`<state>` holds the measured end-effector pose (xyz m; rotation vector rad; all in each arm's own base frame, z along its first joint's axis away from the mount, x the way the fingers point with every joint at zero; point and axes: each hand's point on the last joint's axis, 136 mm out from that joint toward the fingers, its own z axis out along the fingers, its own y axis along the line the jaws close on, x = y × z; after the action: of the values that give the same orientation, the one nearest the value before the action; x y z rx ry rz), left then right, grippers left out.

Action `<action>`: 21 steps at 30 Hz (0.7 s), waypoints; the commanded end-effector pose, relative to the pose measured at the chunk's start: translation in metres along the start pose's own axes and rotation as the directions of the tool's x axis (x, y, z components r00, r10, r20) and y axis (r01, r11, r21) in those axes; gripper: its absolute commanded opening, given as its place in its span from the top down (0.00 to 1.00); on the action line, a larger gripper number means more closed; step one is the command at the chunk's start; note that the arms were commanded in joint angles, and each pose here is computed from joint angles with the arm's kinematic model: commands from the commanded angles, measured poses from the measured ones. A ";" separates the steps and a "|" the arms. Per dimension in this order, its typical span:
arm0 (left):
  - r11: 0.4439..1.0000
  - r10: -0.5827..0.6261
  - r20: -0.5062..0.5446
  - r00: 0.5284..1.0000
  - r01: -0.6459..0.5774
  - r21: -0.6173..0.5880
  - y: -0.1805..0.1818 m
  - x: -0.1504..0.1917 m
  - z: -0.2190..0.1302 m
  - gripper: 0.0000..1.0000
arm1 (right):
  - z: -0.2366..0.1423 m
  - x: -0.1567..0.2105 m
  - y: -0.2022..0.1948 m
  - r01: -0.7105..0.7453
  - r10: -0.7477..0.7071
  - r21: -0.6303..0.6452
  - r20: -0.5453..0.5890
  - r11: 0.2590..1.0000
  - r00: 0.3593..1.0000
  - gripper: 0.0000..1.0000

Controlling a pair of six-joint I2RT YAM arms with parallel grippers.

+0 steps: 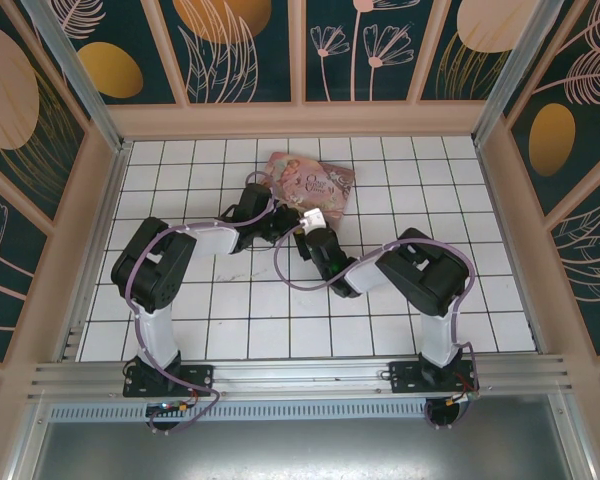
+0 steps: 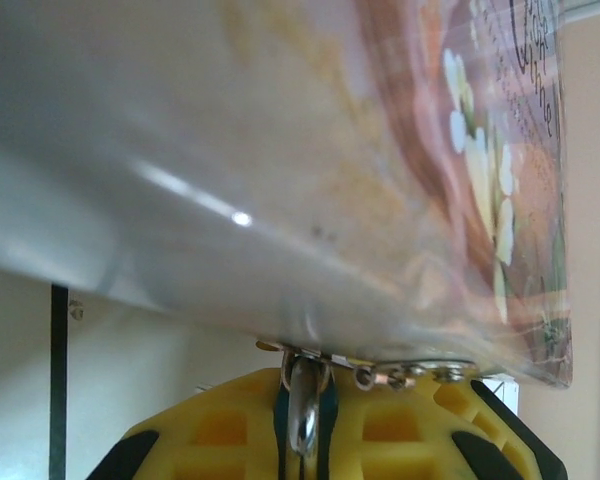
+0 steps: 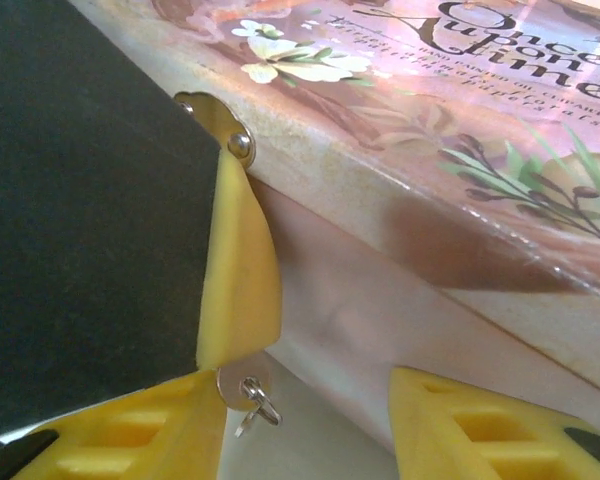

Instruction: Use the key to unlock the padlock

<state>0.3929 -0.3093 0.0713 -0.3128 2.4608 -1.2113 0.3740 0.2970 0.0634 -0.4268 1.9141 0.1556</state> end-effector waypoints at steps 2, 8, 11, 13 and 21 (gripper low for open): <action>0.994 0.050 -0.014 0.999 -0.048 0.096 -0.037 -0.001 -0.009 1.00 | 0.013 -0.008 -0.015 0.005 -0.005 0.041 0.000 0.999 1.000 0.56; 0.995 0.046 -0.020 0.999 -0.044 0.086 -0.032 0.001 -0.008 1.00 | 0.018 -0.021 -0.011 0.014 -0.015 0.027 0.013 1.000 1.000 0.63; 0.996 0.045 -0.023 0.999 -0.043 0.080 -0.029 0.002 -0.006 1.00 | 0.019 -0.030 -0.008 0.015 -0.015 0.017 0.024 1.000 1.000 0.72; 0.996 0.043 -0.027 0.999 -0.041 0.075 -0.027 0.004 -0.005 1.00 | 0.019 -0.035 -0.007 0.009 -0.009 0.007 0.028 1.000 1.000 0.83; 0.997 0.041 -0.024 0.999 -0.039 0.064 -0.018 0.007 -0.003 1.00 | 0.007 -0.059 -0.009 -0.223 0.227 -0.208 -0.009 0.952 0.974 1.00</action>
<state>0.4047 -0.3060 0.0785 -0.3160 2.4072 -1.1933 0.3840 0.3135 0.0714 -0.5022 1.9856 0.3241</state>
